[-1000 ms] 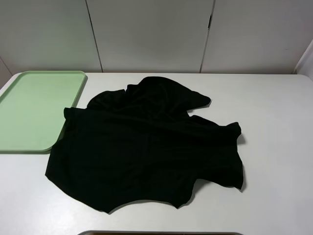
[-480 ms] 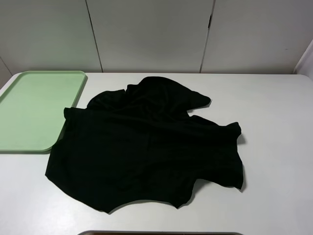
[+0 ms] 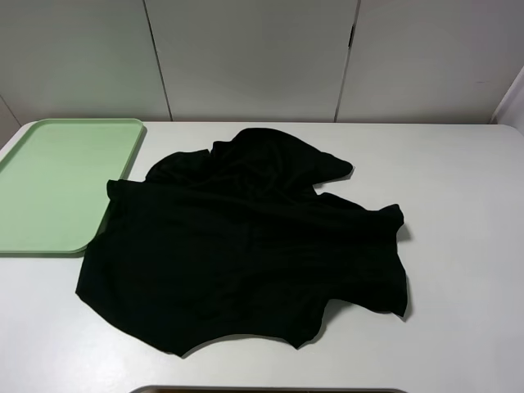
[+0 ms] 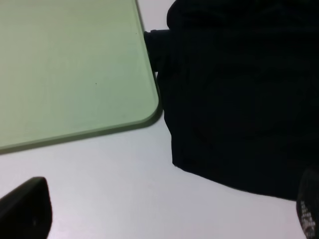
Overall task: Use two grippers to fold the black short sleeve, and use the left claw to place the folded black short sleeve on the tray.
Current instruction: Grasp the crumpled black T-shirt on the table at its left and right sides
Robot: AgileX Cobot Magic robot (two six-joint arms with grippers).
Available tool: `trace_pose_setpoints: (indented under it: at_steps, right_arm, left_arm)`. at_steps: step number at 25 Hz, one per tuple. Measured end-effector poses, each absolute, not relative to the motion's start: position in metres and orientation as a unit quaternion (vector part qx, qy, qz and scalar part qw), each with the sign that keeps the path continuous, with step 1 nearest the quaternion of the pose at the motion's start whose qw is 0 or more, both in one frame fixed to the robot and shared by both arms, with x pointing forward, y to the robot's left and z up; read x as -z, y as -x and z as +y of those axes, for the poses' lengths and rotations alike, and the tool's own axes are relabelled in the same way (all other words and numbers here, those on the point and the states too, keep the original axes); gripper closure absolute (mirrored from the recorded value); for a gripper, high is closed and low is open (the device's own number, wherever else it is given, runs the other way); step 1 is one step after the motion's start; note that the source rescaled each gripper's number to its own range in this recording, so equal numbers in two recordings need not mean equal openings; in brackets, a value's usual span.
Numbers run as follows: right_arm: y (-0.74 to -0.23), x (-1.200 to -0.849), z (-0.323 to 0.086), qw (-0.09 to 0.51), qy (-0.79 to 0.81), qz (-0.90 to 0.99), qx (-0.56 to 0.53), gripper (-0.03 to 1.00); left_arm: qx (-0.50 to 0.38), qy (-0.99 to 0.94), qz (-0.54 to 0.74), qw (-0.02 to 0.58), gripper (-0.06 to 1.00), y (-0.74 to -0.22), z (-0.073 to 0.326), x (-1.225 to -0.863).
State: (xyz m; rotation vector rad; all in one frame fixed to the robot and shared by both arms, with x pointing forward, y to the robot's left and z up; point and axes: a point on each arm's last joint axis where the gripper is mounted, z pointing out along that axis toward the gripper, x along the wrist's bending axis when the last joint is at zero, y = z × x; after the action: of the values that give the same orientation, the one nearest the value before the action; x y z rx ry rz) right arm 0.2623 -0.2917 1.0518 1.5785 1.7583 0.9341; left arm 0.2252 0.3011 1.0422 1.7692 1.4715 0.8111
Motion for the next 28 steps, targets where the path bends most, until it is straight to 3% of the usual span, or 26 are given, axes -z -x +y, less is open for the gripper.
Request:
trace_pose_setpoints:
  at_steps: [15,22,28]
  right_arm:
    - [-0.268,-1.056,-0.292,0.308,-0.561,0.687,-0.344,-0.03]
    - [-0.298,-1.077,-0.286,0.29,-0.545,0.713,-0.331,-0.03]
    - [-0.333,-1.103,-0.274,0.24,-0.535,0.736,-0.339,-0.03]
  left_arm:
    - [-0.316,-0.697,0.54,0.35,-0.02,-0.225,0.302,-1.045]
    - [-0.344,-0.706,0.498,0.368,-0.01,-0.231,0.301,-1.072]
    - [-0.308,-0.749,0.485,0.33,-0.01,-0.265,0.293,-1.102]
